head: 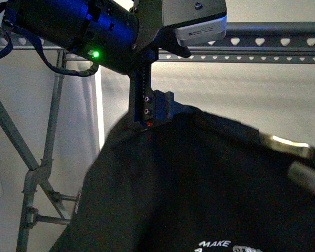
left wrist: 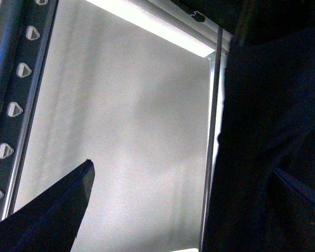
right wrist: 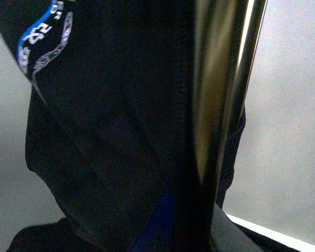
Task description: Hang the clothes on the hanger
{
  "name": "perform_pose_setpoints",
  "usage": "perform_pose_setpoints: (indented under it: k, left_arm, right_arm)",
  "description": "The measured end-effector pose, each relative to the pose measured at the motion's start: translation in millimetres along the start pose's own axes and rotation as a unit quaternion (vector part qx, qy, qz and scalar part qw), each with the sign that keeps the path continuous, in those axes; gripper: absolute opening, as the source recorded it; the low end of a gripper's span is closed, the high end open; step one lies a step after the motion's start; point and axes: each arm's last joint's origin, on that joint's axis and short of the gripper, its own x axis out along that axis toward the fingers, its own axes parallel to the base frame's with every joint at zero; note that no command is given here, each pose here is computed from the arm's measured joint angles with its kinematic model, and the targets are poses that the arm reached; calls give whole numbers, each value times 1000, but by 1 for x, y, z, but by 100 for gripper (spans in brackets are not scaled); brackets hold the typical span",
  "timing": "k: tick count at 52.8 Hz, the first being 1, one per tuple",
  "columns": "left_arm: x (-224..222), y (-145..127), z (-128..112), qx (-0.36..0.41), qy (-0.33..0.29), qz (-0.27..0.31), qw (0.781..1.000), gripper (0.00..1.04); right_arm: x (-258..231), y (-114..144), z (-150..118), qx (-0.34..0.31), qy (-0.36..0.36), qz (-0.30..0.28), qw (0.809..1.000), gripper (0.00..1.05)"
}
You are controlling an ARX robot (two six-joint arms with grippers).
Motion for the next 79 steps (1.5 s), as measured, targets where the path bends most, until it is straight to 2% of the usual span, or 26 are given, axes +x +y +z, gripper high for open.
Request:
perform_pose_setpoints:
  k: [8,18,20,22,26,27,28,29,30,32,33,36,37,39,40,42,49,53,54,56,59,62,66,71,75,79]
  left_arm:
    - [0,0,0,0,0,0,1000,98]
    - [0,0,0,0,0,0,1000,98]
    - [1,0,-2,-19,-16,28,999,98]
    - [2,2,-6,-63,-29,92,993,98]
    - [0,18,-15,-190,-46,228,954,98]
    - [0,19,-16,-212,-50,236,947,98]
    - [-3,26,-20,-261,-55,275,924,98]
    - [-4,28,-21,-260,-51,283,922,98]
    - [-6,35,-25,-313,-53,308,897,98]
    - [-10,42,-29,-342,-48,329,879,98]
    - [-13,49,-35,-389,-39,358,848,98]
    - [-22,62,-45,-450,-20,404,796,98]
    - [-27,68,-51,-475,-10,426,770,98]
    - [-33,73,-56,-495,0,447,745,98]
    - [-38,76,-62,-514,9,465,721,98]
    - [-45,80,-70,-531,22,487,693,98]
    - [-66,85,-91,-576,20,520,630,98]
    - [-77,83,-90,-587,6,525,616,98]
    - [-80,84,-88,-589,8,516,622,97]
    - [-87,81,-82,-592,35,470,654,90]
    - [-108,57,-66,-584,82,418,690,77]
    - [-127,32,-53,-568,83,411,708,64]
    - [-142,3,-45,-554,77,416,717,50]
    - [-150,-38,-49,-554,93,412,718,33]
    - [-152,-75,-56,-561,116,402,714,17]
    - [-159,-96,-60,-564,118,390,719,6]
  right_arm:
    - [-6,10,1,-33,21,41,998,4]
    - [-13,18,3,13,23,88,996,4]
    - [-16,18,2,41,22,102,994,4]
    - [-20,18,2,68,21,114,991,4]
    - [-30,18,2,115,14,130,985,4]
    - [-32,18,3,121,12,132,984,4]
    - [-36,17,4,132,9,134,982,4]
    - [-37,17,4,136,8,135,981,4]
    - [-41,16,4,149,4,136,979,4]
    - [-44,16,5,158,0,136,978,4]
    - [-47,15,5,168,-2,135,976,4]
    - [-53,12,6,189,-12,132,973,4]
    - [-56,10,6,198,-16,131,971,4]
    - [-59,9,7,206,-21,128,970,4]
    - [-61,7,7,214,-26,124,969,4]
    - [-64,4,8,224,-34,118,967,4]
    - [-72,-6,10,273,-55,101,955,4]
    - [-78,-13,16,313,-72,96,942,4]
    - [-79,-15,18,327,-77,99,937,4]
    - [-82,-17,24,347,-92,106,927,4]
    - [-89,-21,33,381,-116,120,909,4]
    - [-95,-26,42,421,-139,140,886,4]
    - [-103,-32,51,453,-165,157,862,4]
    - [-107,-39,59,485,-191,167,837,4]
    - [-106,-45,63,495,-199,153,832,4]
    - [-103,-51,66,508,-198,127,829,4]
